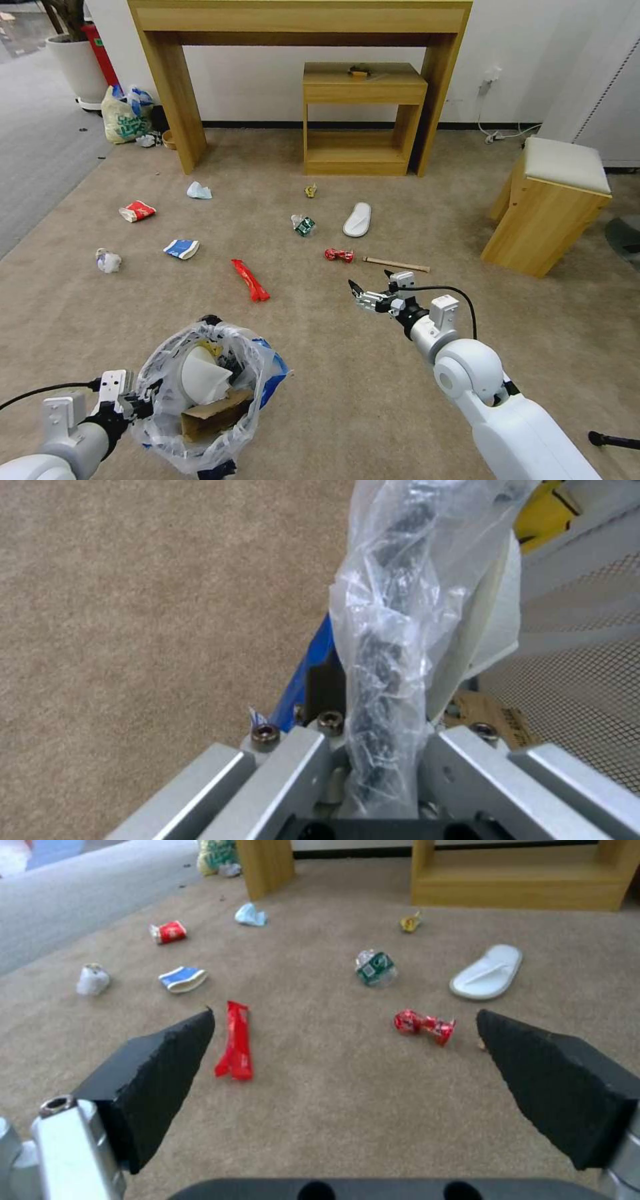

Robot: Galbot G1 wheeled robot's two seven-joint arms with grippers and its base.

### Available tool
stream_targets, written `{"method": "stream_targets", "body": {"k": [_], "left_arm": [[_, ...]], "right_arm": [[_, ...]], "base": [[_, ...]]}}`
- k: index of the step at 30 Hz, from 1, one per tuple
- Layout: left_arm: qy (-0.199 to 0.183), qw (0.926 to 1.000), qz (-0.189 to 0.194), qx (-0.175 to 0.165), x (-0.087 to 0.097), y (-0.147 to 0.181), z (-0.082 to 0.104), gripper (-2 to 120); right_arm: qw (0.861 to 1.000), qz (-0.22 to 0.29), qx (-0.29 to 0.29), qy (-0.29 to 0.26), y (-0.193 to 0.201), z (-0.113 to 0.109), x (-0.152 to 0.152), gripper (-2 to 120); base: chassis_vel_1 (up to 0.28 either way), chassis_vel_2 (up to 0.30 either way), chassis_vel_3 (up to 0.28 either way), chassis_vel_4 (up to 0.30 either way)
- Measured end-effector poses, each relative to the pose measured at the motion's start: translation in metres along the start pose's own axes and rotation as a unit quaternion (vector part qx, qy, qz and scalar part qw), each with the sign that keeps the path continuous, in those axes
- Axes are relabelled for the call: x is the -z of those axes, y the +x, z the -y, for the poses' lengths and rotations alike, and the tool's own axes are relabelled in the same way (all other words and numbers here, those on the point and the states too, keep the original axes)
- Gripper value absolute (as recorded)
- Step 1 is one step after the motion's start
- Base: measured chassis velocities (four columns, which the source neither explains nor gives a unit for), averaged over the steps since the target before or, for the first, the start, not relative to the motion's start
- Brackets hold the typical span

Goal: Pick up the trash bin and place the garbage on the floor into it.

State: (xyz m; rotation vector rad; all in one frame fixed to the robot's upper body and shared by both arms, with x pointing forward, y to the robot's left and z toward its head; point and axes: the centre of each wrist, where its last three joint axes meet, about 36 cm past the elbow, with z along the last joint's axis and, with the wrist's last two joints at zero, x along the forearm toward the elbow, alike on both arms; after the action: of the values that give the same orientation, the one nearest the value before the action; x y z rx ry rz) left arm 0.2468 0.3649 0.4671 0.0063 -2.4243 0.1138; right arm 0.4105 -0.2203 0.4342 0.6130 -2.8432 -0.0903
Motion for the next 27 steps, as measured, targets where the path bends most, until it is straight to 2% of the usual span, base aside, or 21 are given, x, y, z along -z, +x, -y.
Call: {"method": "stream_targets", "body": {"k": [14,27], "left_arm": [[-0.003,1.0,-0.001,-0.001,-0.0008,0.0014,0.0008,0],[-0.003,1.0,-0.002,-0.001,-0.001,0.0011,0.0009,0]], "right_arm": [[1.0,0.005,0.004,-0.008,-0.0036,-0.0065,-0.0007,100],[1.0,0.005,0.005,-0.008,-0.0041,-0.0067,-0.0006,100]], "base": [[0.0,0.0,0.0,0.0],[-0.013,0.092,0.016,-0.095]]}}
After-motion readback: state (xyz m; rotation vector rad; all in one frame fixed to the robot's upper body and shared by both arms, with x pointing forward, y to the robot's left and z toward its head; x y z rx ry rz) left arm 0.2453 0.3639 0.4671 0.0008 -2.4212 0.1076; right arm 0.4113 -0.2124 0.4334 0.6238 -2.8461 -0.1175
